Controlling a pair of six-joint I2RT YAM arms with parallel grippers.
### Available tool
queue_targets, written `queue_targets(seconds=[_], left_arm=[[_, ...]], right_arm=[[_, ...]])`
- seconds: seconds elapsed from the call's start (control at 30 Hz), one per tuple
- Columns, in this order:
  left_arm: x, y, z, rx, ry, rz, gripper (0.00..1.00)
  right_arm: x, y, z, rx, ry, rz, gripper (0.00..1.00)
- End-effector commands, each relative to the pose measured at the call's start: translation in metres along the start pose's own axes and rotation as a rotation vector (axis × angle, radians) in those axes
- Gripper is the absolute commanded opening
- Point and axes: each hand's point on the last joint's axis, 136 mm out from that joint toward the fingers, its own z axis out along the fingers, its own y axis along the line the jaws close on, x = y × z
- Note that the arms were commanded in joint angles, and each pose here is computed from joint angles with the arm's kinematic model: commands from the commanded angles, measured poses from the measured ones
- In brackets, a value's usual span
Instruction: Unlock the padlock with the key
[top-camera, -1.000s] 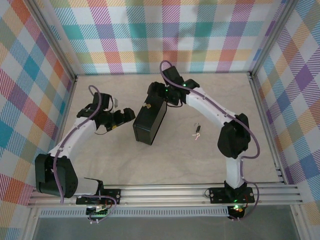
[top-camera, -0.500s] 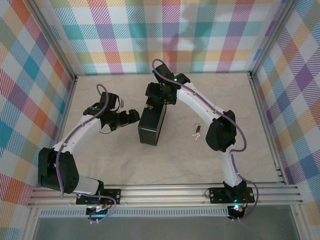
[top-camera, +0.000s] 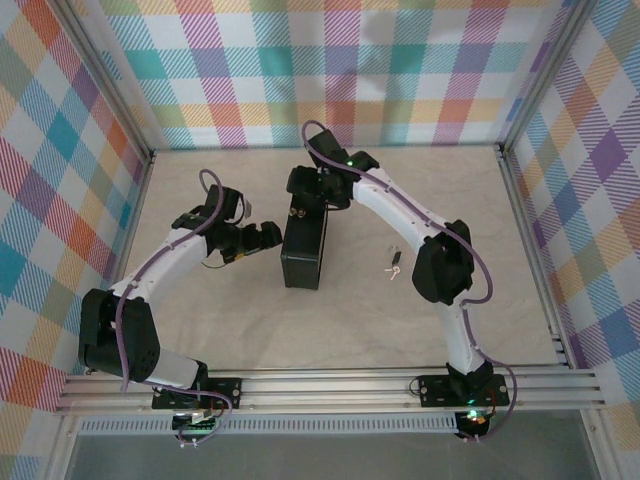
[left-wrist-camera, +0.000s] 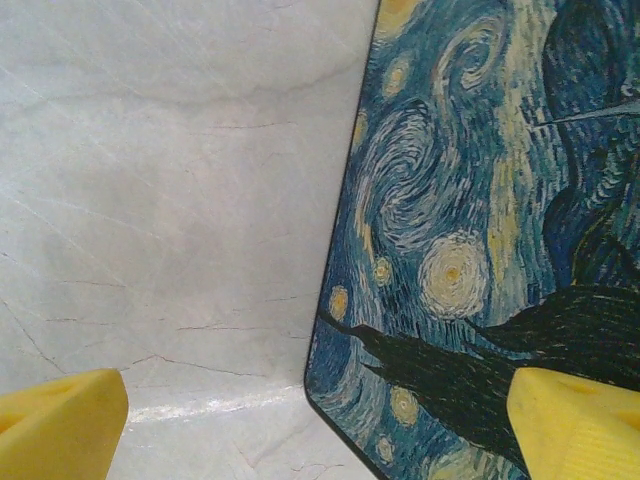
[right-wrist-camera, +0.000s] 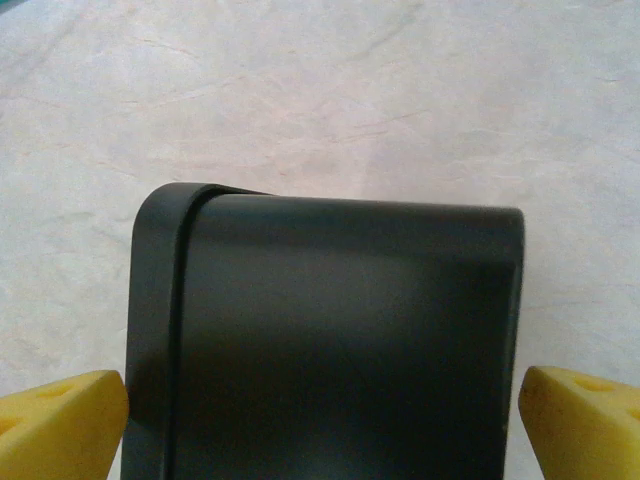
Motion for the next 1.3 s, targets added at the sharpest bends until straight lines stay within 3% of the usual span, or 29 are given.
queue_targets(seconds=[0.0,0.43,0.5,0.67,0.8,0.97,1.27], left_arm=[[-0.005,-0.008,-0.002,0.011,-0.014,0.023,0.97],[-0.008,-0.002,0.001,-0.028,-0.009,0.027,0.97],[-0.010,0.003,-0.003,-0.062,-0.015,0.020,0.97],[-0.020,0.009,-0.021,-0.107,-0.054,-0.016,1.00],[-0.028,-0.003,-0.037,-0.069,-0.073,0.002,1.00],[-0.030,-0.029,-0.028,-0.028,-0.052,0.044,0.98],[-0.055,-0.060,0.006,-0.185,-0.070,0.160,0.97]], right_arm=[[-0.005,0.035,-0.014,-0.135,-0.025,-0.022,1.00],[0.031,-0.029,0.028,0.121,0.111,-0.119,1.00],[0.032,-0.041,0.028,0.126,0.119,-0.081,0.93],[0.027,-0.044,0.022,-0.044,0.089,0.012,0.83],[0.022,-0.041,0.022,-0.286,0.081,0.112,0.82],[0.022,-0.049,0.020,-0.554,0.120,0.200,0.82],[0.046,-0.080,0.028,-0.663,0.190,0.161,0.89]])
